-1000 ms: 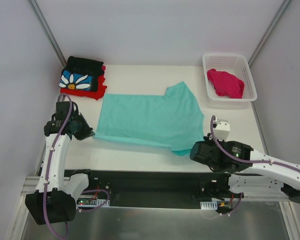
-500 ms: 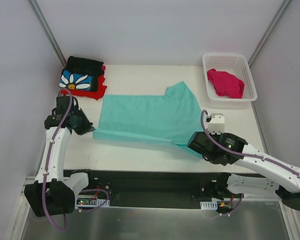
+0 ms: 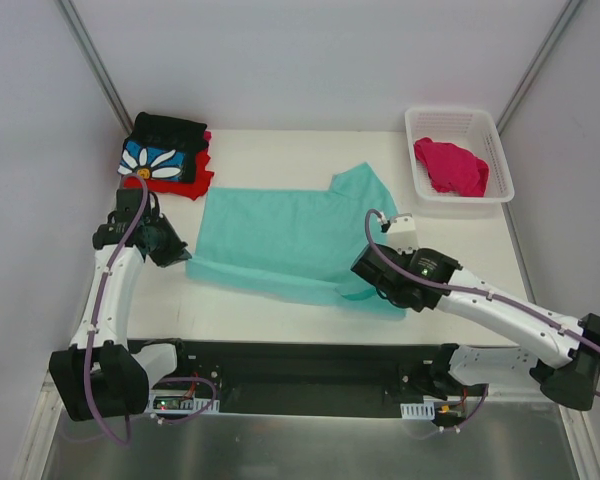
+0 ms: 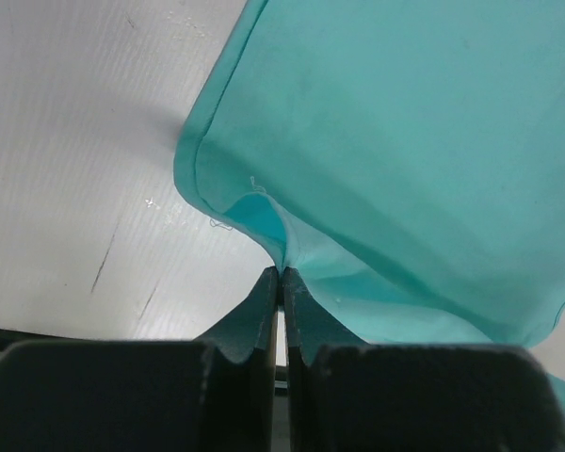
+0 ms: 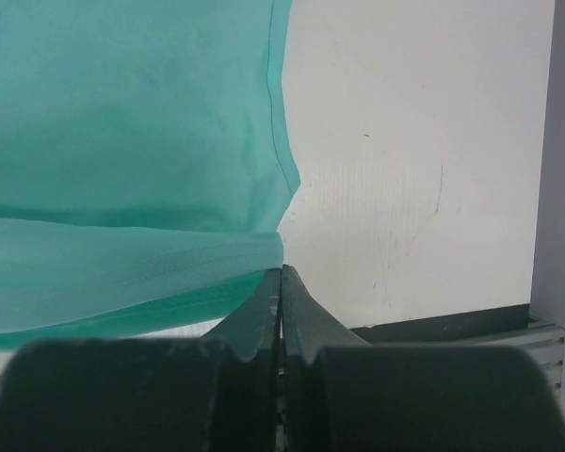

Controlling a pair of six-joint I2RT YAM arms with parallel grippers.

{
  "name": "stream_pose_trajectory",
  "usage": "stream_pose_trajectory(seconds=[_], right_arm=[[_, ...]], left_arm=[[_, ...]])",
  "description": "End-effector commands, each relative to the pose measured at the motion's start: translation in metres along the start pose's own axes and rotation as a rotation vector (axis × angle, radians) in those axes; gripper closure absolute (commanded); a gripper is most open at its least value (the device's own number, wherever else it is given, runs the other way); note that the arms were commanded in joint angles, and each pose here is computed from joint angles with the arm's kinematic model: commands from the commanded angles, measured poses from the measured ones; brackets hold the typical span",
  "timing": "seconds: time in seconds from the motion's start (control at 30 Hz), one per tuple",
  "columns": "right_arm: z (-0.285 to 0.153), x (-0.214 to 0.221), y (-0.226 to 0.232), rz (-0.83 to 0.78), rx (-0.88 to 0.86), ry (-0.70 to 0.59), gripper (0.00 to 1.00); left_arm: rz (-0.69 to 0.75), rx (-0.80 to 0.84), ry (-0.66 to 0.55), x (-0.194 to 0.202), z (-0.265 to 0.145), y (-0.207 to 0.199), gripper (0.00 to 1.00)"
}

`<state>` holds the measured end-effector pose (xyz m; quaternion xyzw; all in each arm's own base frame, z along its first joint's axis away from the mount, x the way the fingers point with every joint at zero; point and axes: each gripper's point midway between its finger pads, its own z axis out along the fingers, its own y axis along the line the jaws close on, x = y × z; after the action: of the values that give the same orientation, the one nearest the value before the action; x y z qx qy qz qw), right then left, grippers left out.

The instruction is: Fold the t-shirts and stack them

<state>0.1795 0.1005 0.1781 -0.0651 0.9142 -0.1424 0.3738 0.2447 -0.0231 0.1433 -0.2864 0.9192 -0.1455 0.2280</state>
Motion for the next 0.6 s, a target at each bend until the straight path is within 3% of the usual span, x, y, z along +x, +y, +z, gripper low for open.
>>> stream_pose_trajectory(seconds=[0.0, 0.57], right_arm=[[0.0, -0.021, 0.014, 0.004, -0.037, -0.031, 0.99], [0.032, -0.032, 0.004, 0.024, 0.004, -0.002, 0.99]], left_arm=[[-0.001, 0.024, -0.013, -0.007, 0.0, -0.008, 1.0], [-0.005, -0.015, 0.03, -0.003, 0.024, 0.002, 1.0]])
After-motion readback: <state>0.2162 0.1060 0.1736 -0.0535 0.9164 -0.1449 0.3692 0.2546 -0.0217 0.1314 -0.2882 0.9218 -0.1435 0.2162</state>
